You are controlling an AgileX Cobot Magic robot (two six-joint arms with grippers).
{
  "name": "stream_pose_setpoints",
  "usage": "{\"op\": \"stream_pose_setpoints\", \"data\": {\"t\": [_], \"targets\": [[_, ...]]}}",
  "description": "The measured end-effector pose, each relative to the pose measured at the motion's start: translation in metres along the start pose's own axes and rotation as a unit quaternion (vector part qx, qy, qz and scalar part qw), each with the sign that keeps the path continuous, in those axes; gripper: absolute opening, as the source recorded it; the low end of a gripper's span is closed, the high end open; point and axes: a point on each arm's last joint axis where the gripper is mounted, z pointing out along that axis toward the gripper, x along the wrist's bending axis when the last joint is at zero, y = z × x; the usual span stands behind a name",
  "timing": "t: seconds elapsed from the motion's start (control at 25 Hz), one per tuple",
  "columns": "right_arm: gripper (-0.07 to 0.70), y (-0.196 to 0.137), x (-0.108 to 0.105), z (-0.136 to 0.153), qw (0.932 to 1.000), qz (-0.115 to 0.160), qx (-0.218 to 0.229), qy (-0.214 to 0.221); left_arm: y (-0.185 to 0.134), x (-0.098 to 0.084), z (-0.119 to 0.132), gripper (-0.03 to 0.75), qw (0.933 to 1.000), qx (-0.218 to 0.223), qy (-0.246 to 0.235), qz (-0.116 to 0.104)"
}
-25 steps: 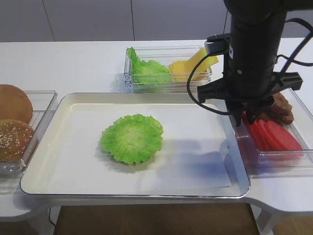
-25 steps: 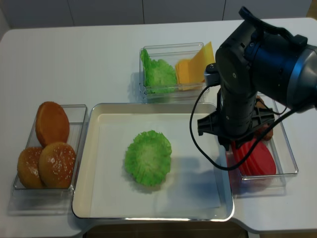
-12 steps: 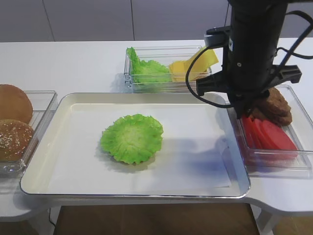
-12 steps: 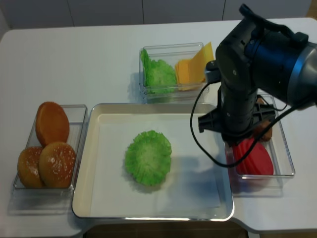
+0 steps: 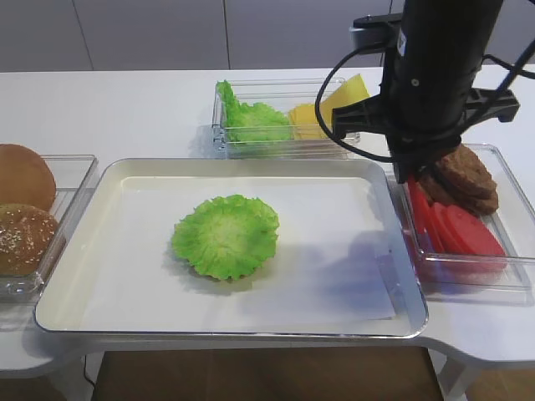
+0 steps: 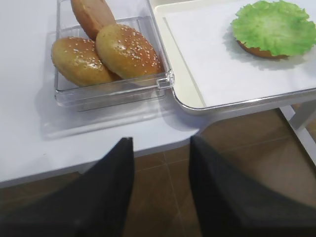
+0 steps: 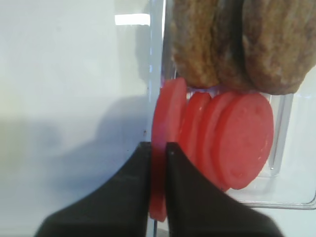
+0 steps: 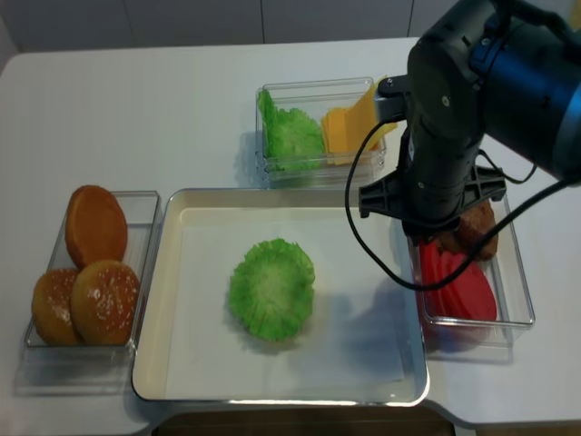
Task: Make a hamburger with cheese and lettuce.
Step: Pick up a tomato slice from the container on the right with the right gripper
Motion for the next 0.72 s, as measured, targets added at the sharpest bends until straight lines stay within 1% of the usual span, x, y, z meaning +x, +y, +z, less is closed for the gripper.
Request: {"op": "stream_pose_setpoints", "data": {"t": [0.44, 0.6, 0.72], "targets": [[0.063, -0.007, -0.005, -0.025, 0.9993, -0.007, -0.023, 0.029, 0.000, 0.000, 0.000, 0.283, 1.0000, 0.000, 0.000, 0.000], [0.063, -0.006, -0.002, -0.032, 0.9984, -0.013, -0.025, 0.048, 0.000, 0.000, 0.000, 0.283, 1.0000, 0.000, 0.000, 0.000], [0.063, -0.007, 0.007, -0.041, 0.9972, -0.026, -0.037, 0.059, 0.000, 0.000, 0.000, 0.283, 1.0000, 0.000, 0.000, 0.000]]}}
